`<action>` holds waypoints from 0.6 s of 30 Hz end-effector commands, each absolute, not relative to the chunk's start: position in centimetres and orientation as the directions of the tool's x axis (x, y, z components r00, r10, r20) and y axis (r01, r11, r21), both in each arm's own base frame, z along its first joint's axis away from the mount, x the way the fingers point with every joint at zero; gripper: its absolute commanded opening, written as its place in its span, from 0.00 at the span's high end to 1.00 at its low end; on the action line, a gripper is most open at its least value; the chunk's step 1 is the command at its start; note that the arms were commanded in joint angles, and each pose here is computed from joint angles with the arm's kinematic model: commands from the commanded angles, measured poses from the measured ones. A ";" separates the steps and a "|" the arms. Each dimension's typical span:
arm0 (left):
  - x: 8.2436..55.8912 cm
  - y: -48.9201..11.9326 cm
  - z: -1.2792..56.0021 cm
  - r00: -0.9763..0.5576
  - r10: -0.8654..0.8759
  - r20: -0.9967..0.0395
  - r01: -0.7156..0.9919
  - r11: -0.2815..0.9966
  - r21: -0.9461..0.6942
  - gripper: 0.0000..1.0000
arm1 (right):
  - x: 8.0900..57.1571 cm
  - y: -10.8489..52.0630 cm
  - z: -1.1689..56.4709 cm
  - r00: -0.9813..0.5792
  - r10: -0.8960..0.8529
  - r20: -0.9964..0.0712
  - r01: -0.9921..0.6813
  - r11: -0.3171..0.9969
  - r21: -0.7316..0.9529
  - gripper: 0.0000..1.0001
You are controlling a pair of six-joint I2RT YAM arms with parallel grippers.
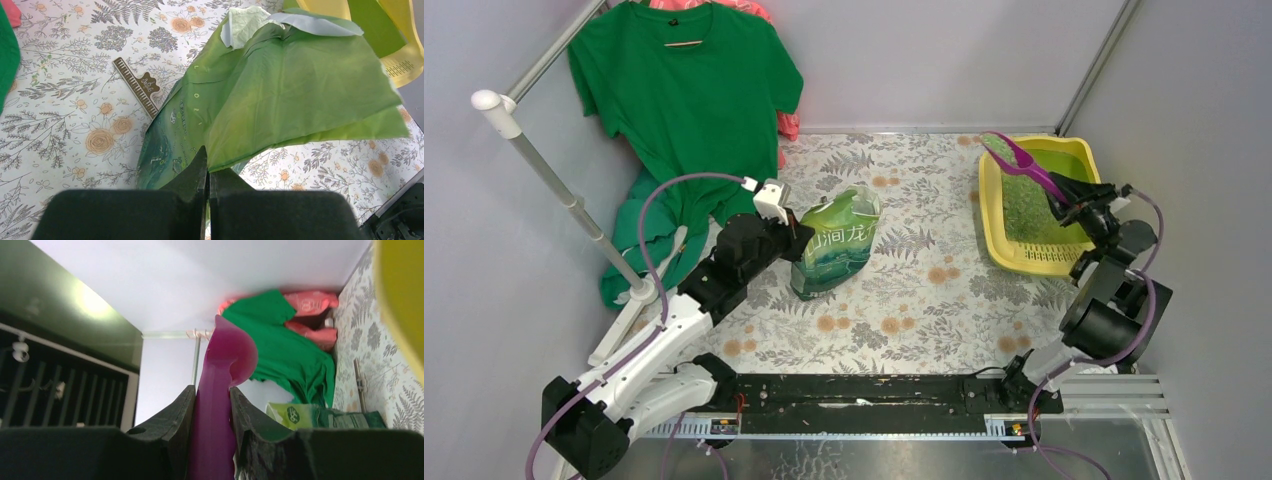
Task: Fill the litter box with clean litter
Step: Pour the cat litter into the litter box.
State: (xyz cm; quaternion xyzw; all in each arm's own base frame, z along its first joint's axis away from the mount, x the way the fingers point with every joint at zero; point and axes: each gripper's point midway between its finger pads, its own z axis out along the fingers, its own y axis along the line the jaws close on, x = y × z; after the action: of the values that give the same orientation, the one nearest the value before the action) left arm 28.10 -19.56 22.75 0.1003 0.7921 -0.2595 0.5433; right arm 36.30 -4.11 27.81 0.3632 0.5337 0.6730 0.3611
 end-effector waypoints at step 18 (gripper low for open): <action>30.6 -22.5 34.5 -0.123 -0.284 -0.951 0.590 0.749 -0.300 1.00 | 35.1 -13.4 27.7 -0.101 0.987 -0.126 -0.018 0.125 0.992 1.00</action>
State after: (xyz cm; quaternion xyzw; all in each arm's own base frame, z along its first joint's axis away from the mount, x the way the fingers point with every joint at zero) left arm 29.11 -21.09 23.31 0.1162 0.7960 -0.2702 0.5291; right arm 34.93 -11.90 26.25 0.4497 0.5066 0.5919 0.4367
